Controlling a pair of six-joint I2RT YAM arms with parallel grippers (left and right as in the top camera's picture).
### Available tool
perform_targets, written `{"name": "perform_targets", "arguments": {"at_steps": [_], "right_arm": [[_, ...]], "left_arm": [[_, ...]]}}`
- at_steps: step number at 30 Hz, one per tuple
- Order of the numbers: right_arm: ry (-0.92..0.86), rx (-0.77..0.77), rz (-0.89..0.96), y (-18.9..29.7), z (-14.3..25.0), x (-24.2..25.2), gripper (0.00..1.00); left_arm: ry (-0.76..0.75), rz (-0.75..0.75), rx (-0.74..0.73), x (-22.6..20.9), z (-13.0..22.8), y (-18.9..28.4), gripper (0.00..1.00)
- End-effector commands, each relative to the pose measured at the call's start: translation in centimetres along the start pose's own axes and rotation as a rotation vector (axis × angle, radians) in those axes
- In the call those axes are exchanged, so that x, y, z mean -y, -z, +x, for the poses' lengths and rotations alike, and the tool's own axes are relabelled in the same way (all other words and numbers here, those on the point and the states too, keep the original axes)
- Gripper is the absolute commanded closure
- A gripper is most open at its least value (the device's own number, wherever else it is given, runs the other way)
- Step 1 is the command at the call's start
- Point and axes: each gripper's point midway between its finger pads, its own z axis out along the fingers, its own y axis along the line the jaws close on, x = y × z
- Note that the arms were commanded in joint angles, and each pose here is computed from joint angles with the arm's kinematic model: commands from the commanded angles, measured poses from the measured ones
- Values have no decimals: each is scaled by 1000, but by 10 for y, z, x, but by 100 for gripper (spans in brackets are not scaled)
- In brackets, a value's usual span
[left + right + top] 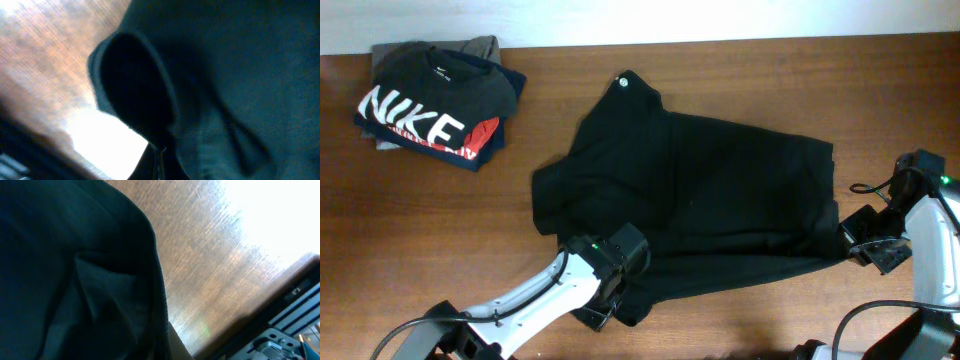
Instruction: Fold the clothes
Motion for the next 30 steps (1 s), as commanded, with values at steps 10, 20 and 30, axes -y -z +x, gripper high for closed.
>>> {"name": "perform_targets", "arguments": {"at_steps": [10, 20, 30], "right_arm": [[-1, 30, 17, 8, -4, 5, 94], [-1, 16, 43, 8, 0, 11, 95], [-154, 18, 193, 14, 11, 42, 96]], "left_arm": [[-74, 56, -11, -25, 0, 37, 99], [-83, 196, -6, -17, -1, 60, 99], [-145, 300, 29, -3, -3, 91, 99]]}}
